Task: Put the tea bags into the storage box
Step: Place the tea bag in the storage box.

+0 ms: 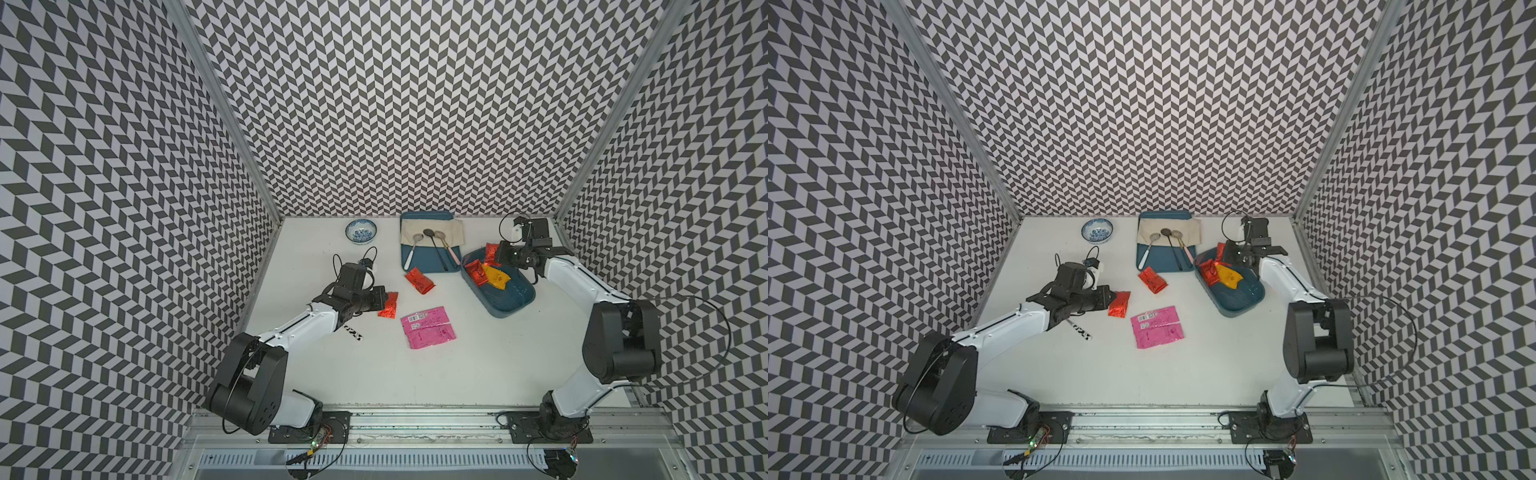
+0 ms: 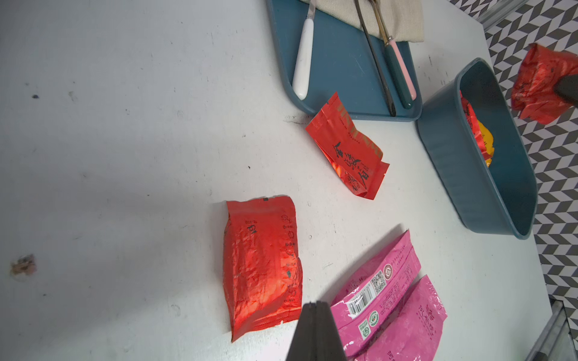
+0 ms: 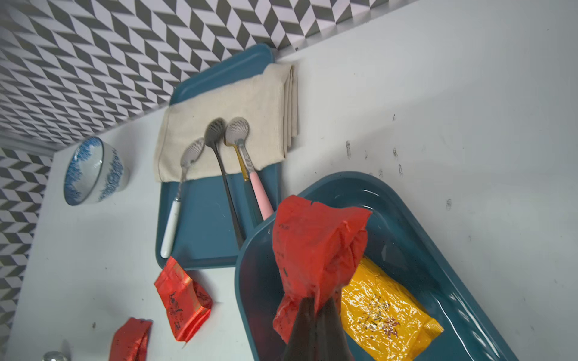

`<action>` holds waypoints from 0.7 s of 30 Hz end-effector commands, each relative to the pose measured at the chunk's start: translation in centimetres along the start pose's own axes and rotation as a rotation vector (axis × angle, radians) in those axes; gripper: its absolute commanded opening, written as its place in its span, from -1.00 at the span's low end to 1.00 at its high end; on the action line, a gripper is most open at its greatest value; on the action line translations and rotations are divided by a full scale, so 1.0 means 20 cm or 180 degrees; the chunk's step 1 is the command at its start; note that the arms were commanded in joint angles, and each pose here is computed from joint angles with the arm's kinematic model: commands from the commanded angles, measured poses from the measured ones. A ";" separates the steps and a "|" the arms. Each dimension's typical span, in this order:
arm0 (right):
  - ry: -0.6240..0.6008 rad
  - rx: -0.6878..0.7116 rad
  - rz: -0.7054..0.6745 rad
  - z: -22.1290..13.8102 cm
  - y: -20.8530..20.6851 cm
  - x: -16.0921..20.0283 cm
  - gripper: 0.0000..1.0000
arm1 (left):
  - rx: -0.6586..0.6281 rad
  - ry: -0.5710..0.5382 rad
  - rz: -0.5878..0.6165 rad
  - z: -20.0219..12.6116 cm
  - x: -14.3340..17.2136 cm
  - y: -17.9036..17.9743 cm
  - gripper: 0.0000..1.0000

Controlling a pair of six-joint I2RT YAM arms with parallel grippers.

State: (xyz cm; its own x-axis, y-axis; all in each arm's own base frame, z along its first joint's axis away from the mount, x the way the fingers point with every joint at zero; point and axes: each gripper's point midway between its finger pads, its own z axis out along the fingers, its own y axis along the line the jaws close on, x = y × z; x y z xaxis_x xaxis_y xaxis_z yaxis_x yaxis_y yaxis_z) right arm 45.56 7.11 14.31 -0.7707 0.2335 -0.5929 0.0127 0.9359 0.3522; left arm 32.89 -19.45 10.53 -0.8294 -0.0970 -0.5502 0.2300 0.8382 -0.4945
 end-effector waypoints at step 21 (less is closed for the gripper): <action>0.0055 -0.0352 -0.0454 0.08 0.13 0.12 -0.26 | -0.0153 -0.0085 -0.0074 -0.05 0.01 0.04 -1.00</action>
State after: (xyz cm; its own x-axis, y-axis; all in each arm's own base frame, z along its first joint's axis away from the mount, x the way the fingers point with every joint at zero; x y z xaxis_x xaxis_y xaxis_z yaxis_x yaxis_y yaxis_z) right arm 43.64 11.09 8.98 -0.8372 0.0703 -0.5423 -0.1614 0.9157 0.3680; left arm 32.64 -18.85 10.93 -0.8224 -0.1215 -0.5558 0.2058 0.8473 -0.4897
